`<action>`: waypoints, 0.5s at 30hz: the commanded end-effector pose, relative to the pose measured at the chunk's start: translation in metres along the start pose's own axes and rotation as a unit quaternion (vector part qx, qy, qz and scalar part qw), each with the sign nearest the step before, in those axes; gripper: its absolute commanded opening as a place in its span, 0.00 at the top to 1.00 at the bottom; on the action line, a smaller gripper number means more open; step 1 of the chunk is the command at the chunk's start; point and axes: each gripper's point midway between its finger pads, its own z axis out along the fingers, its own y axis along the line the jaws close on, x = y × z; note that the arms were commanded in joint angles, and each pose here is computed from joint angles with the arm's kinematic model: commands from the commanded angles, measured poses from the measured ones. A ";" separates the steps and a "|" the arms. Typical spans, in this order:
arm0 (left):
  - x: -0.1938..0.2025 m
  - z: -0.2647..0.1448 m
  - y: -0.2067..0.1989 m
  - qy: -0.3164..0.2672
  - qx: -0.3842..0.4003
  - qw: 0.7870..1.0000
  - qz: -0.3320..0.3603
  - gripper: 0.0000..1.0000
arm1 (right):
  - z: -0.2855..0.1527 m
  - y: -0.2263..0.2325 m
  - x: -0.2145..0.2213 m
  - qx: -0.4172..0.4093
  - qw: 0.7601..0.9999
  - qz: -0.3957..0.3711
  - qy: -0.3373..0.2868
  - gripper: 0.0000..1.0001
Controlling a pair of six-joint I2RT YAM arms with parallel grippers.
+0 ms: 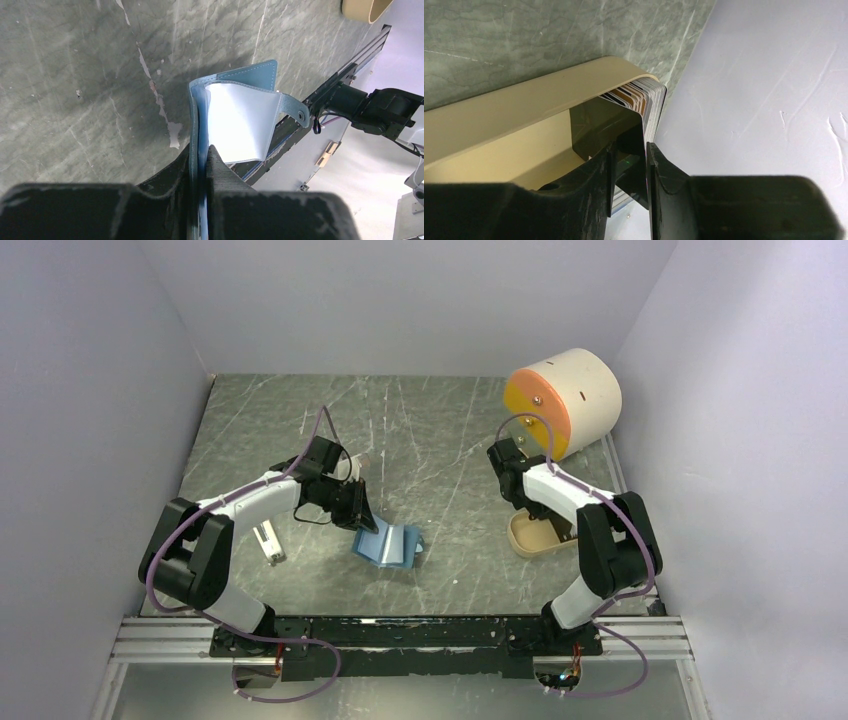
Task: Put the credit cards into the card holder
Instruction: Pick up the credit card from the storage box.
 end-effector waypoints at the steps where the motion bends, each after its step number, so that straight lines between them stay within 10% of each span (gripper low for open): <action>1: -0.005 -0.007 -0.013 -0.006 0.017 1.000 0.015 0.86 | -0.006 -0.016 -0.002 0.016 1.000 0.018 -0.005 0.71; 15: -0.004 -0.004 -0.008 -0.011 0.007 1.000 0.003 0.86 | -0.050 0.017 -0.029 -0.152 0.984 0.062 -0.074 1.00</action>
